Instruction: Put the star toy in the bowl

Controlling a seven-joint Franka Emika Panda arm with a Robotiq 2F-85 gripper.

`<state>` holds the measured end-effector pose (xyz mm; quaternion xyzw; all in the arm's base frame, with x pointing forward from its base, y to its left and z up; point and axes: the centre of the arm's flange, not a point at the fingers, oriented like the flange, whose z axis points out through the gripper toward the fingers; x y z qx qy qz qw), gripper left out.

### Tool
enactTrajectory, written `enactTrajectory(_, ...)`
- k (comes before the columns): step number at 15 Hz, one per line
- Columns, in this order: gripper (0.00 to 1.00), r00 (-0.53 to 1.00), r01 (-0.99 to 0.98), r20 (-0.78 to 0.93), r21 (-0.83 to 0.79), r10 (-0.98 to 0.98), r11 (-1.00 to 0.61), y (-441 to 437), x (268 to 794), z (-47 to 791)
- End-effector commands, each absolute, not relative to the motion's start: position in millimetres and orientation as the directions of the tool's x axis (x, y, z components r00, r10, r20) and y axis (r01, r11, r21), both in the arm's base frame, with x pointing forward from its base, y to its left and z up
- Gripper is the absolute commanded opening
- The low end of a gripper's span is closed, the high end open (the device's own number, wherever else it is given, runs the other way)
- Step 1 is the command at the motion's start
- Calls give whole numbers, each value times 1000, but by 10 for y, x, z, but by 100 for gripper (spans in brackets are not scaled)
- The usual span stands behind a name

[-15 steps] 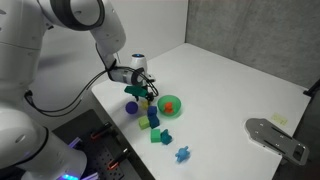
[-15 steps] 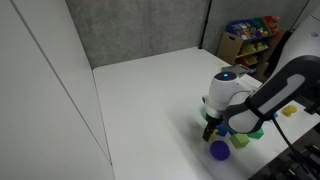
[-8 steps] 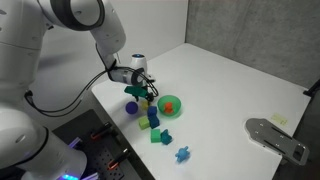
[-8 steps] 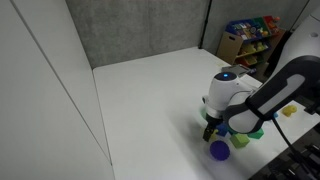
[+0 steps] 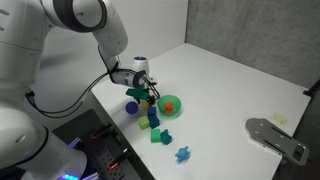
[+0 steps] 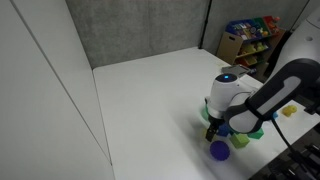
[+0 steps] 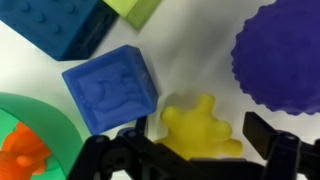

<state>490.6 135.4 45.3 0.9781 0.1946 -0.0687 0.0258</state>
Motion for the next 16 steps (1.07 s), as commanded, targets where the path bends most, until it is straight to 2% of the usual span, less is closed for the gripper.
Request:
enactTrajectory(1,71,912,389,-150,31,381,-921,1337,4979,438)
enactTrajectory(3,60,912,391,-147,32,382,-920,1349,4980,456)
enactTrajectory(7,27,912,395,-138,35,387,-918,1388,4966,524)
enactTrajectory(12,19,916,395,-94,37,390,-918,1408,4983,881)
enactTrajectory(16,18,924,383,-36,35,382,-923,1373,5081,1343)
